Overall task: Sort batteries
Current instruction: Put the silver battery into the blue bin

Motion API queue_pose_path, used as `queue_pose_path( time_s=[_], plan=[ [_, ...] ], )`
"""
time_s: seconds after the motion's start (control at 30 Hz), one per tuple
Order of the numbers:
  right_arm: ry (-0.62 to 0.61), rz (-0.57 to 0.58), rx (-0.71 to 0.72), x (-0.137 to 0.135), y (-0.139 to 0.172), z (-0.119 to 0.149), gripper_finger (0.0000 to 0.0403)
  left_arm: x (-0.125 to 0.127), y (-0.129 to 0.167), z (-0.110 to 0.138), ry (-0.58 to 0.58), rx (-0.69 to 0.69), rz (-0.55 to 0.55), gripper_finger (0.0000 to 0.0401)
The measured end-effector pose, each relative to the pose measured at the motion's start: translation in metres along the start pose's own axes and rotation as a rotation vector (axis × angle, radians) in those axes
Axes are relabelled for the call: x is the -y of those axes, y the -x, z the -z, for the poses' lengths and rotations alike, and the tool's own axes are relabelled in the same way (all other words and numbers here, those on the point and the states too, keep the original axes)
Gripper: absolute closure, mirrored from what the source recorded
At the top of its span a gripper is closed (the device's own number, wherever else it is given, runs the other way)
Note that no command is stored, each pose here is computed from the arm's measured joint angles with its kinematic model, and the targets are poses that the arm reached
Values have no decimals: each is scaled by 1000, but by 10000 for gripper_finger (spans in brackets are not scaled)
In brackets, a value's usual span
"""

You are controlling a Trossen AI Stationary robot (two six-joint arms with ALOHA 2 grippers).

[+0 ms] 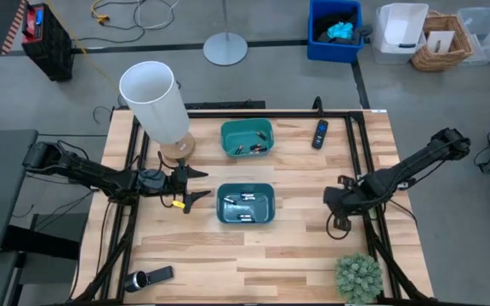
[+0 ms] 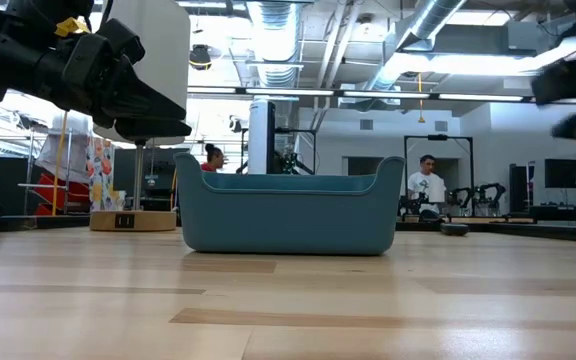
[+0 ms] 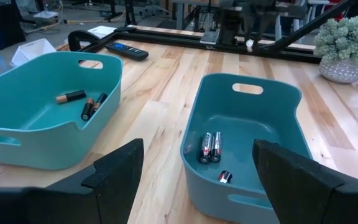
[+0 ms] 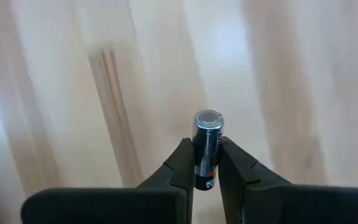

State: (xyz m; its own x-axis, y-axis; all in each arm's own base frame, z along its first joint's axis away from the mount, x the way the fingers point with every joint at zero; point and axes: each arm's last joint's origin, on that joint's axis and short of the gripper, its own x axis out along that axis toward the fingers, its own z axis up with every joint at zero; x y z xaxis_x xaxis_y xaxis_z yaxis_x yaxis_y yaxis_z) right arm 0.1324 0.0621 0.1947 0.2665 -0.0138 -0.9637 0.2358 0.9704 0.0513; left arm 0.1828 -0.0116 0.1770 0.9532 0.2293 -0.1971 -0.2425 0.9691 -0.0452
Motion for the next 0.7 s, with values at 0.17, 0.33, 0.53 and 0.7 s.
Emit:
queue_pose_path(
  time_s=[0.17,0.33,0.53,0.7],
  plan=[
    [-9,-23,229,-2,14,-16,339,0,0,0,17,0,0,107],
    [15,-51,469,-7,23,-36,339,0,0,0,30,0,0,107],
    [72,-79,740,-13,30,-69,339,0,0,0,74,0,0,107],
    [109,-83,952,-22,28,-100,339,0,0,0,90,-1,0,107]
  ],
)
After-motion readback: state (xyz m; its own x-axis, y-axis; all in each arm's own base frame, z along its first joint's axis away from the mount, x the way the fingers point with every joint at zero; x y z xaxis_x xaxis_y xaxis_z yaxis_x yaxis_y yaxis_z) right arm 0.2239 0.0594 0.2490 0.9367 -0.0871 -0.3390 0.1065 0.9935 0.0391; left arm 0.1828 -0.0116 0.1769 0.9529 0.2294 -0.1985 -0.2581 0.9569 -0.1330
